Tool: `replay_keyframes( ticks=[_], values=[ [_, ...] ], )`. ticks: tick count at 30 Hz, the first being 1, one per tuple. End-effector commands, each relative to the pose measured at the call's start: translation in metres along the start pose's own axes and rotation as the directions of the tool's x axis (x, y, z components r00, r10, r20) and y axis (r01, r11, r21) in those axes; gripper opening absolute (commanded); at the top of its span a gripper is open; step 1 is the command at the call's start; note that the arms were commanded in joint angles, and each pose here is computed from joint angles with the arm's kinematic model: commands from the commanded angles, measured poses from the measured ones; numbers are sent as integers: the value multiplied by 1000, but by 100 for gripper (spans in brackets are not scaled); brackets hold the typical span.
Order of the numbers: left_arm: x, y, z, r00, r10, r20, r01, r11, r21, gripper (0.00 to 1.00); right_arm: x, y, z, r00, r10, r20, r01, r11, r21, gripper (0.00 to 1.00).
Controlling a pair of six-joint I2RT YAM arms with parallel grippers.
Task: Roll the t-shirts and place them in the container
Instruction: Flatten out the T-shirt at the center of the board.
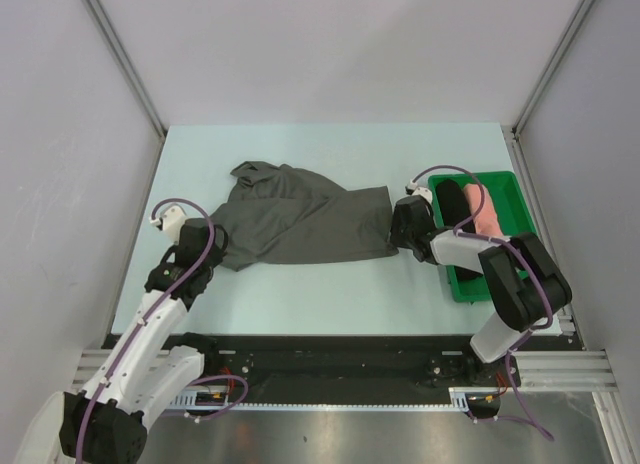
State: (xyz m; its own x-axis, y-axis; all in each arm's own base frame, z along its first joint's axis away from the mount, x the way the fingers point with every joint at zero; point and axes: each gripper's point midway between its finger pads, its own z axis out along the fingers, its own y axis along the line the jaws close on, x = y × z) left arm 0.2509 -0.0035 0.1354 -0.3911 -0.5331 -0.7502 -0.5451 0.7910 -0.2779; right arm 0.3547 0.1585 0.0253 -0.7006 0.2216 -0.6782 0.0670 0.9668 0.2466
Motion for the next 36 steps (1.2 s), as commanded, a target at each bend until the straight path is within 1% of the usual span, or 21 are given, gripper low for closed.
replay_keyframes(
  ticks=[1,3,4,9,10,13,17,19,20,22,23,30,35,36],
  values=[
    [-11,-6,-2,1000,1,24,-1,1000,19,0,-10,18,5,1000,-9,26,10,999,-39,35],
    [-11,-7,-2,1000,0,26,0,1000,19,0,-8,17,6,1000,-12,26,13,1000,-26,32],
    [-11,-7,-2,1000,0,26,0,1000,19,0,-6,16,6,1000,-9,22,10,1000,-22,28],
    [-11,-6,-2,1000,1,25,-2,1000,16,0,-11,14,2,999,-15,37,15,1000,-8,13],
    [-10,-5,-2,1000,2,24,-2,1000,15,0,-14,14,-1,999,-15,44,16,1000,-7,7],
    [-12,-5,-3,1000,-3,28,2,1000,12,0,-24,13,-10,997,-14,69,14,1000,-5,1],
    [-17,0,-8,999,-12,45,12,1000,-2,0,-43,16,-28,994,-14,113,16,1000,-17,0],
    [-19,2,-10,998,-15,53,15,1000,-7,0,-45,16,-36,993,-20,115,22,1000,-19,0],
    [-20,3,-11,998,-19,59,19,1000,-8,0,-53,19,-44,990,-13,141,18,999,-32,1],
    [-20,6,-12,998,-23,62,24,1000,-18,0,-49,14,-51,992,-25,120,28,999,-17,1],
    [-19,7,-13,998,-24,60,25,999,-21,0,-53,14,-57,991,-23,130,27,999,-21,1],
    [-14,19,-16,998,-41,52,45,997,-62,0,-38,8,-81,995,-59,79,59,998,-1,0],
    [4,28,-13,998,-63,9,64,994,-85,0,-7,0,-87,996,-83,22,83,996,9,1],
    [6,27,-12,998,-66,7,67,995,-79,0,-3,-1,-87,997,-78,18,78,997,5,3]
  ],
)
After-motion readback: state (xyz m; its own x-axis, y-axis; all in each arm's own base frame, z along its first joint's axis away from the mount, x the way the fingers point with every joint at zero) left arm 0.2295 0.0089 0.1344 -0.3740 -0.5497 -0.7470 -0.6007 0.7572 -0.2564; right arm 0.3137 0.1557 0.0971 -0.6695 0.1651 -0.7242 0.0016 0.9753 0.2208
